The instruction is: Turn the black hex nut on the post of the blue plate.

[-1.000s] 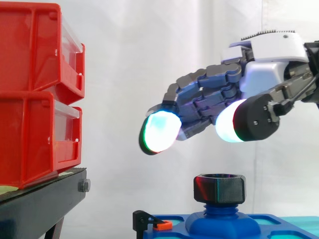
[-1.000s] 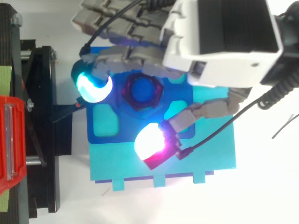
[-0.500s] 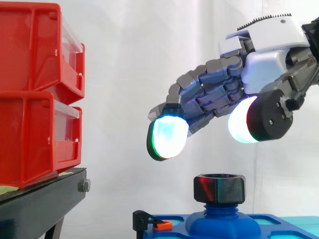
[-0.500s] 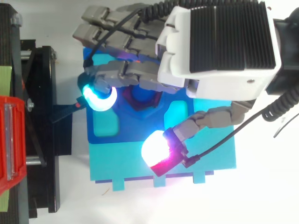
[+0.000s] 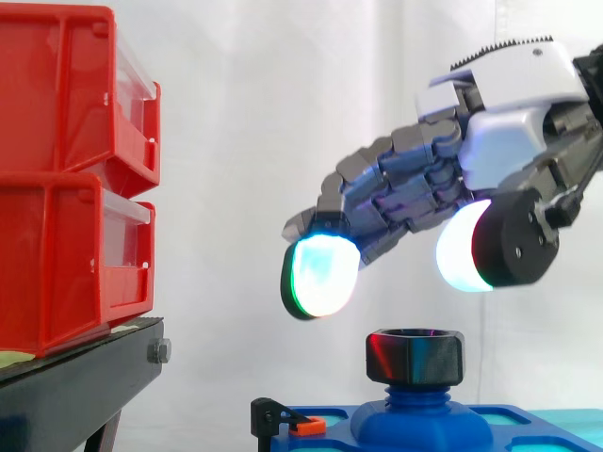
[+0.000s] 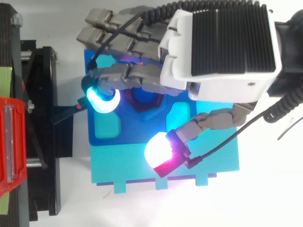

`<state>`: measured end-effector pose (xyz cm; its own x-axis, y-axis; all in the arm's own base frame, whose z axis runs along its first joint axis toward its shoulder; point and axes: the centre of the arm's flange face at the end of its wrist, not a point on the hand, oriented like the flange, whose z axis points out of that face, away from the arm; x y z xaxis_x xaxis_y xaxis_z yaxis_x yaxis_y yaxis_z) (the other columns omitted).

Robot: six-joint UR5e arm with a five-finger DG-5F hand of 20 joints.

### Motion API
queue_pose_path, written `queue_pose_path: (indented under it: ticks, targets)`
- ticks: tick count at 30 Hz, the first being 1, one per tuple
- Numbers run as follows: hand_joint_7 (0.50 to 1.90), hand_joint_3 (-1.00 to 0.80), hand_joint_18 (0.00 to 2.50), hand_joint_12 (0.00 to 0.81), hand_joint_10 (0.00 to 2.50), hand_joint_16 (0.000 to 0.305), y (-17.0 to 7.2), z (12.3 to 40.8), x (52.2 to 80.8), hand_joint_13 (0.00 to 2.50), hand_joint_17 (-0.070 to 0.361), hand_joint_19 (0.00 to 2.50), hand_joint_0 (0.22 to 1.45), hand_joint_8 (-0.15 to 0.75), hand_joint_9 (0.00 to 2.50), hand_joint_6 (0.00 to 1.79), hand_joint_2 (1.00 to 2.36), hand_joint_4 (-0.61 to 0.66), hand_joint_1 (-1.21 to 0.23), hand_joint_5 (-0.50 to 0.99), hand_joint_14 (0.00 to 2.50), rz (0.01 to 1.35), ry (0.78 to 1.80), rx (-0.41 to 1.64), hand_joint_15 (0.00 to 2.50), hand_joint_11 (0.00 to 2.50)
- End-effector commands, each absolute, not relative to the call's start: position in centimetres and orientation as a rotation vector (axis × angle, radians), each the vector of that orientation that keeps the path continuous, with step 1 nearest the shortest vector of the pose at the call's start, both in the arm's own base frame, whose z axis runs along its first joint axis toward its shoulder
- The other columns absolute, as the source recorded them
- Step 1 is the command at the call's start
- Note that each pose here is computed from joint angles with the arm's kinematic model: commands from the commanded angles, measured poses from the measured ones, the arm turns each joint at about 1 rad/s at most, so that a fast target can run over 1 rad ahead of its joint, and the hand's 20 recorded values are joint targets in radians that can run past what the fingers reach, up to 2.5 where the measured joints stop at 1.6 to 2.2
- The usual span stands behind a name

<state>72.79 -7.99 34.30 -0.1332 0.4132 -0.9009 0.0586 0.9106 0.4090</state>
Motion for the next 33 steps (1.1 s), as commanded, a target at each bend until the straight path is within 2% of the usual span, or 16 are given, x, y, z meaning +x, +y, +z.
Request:
queue_pose_path:
  ticks: [1,5,14,22,33]
  targets:
    - [0.8,-0.5,0.0,0.409,0.0,0.057,-8.2,33.0,72.8,0.0,0.129,0.33,0.41,0.239,0.0,0.5,1.0,0.21,-0.73,-0.28,0.0,0.326,1.662,0.369,0.01,0.0]
    - [0.81,-0.5,0.0,0.414,0.0,0.058,-8.2,33.2,73.5,0.0,0.131,0.33,0.41,0.246,0.0,0.5,1.0,0.21,-0.69,-0.28,0.0,0.363,1.588,0.382,0.01,0.0]
    - [0.83,-0.5,0.0,0.417,0.0,0.059,-8.4,33.1,73.5,0.0,0.133,0.33,0.41,0.268,0.0,0.5,1.0,0.27,-0.5,-0.26,0.0,0.365,1.586,0.38,0.02,0.0]
    - [0.84,-0.5,0.0,0.403,0.0,0.057,-8.6,31.4,73.0,0.0,0.129,0.33,0.42,0.278,0.0,0.5,1.0,0.28,-0.5,-0.24,0.0,0.36,1.605,0.377,0.02,0.0]
    - [0.85,-0.5,0.0,0.402,0.0,0.057,-9.0,31.2,72.9,0.0,0.129,0.34,0.42,0.28,0.01,0.5,1.0,0.29,-0.49,-0.24,0.0,0.368,1.612,0.355,0.02,0.0]
